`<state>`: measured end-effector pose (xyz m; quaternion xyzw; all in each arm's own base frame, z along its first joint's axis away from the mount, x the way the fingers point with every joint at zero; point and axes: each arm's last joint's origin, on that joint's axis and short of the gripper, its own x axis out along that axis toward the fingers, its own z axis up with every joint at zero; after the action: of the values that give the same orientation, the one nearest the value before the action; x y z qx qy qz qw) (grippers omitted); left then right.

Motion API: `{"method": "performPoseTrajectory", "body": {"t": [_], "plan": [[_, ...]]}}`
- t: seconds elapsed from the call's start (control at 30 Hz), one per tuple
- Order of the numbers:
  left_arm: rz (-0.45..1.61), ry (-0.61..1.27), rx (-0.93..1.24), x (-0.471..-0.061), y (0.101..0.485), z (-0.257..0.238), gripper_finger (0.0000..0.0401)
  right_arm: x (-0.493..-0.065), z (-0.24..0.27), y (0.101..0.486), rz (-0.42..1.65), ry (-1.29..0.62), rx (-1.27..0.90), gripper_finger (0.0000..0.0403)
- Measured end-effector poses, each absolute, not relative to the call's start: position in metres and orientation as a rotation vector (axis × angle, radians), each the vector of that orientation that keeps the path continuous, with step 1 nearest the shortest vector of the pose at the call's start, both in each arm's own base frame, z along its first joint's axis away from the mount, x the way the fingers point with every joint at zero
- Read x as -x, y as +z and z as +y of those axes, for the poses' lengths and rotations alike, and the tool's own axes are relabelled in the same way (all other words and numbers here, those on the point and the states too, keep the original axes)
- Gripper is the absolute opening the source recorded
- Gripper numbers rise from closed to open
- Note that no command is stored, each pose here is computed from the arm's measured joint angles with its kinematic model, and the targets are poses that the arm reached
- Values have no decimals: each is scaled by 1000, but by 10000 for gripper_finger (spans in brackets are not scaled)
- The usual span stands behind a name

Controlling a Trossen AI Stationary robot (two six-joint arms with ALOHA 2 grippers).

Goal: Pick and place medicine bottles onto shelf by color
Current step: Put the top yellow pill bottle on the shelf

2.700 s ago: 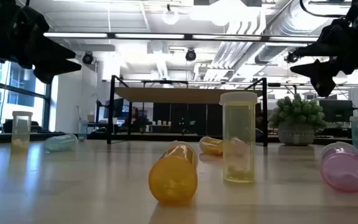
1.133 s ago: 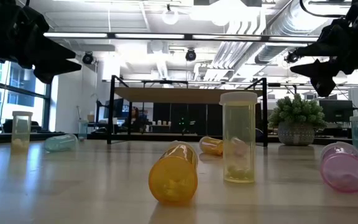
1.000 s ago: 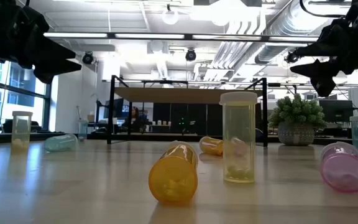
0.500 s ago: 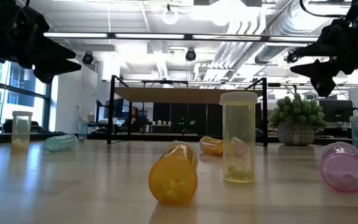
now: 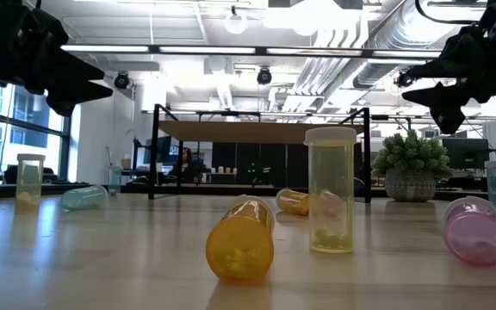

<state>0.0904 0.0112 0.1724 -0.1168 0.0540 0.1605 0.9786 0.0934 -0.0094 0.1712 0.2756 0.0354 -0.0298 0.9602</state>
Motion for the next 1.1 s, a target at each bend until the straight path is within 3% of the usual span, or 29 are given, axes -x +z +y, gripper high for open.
{"method": "performPoseTrajectory", "body": {"t": [0.53,0.87,1.1], "plan": [[62,330,422,-91,174,11,216,-93,-9,171,72,-60,-559,177],[-4,35,440,-92,190,3,216,-93,-9,171,72,-60,-559,177],[26,3,443,-87,218,2,216,-93,-9,171,72,-60,-558,177]]}}
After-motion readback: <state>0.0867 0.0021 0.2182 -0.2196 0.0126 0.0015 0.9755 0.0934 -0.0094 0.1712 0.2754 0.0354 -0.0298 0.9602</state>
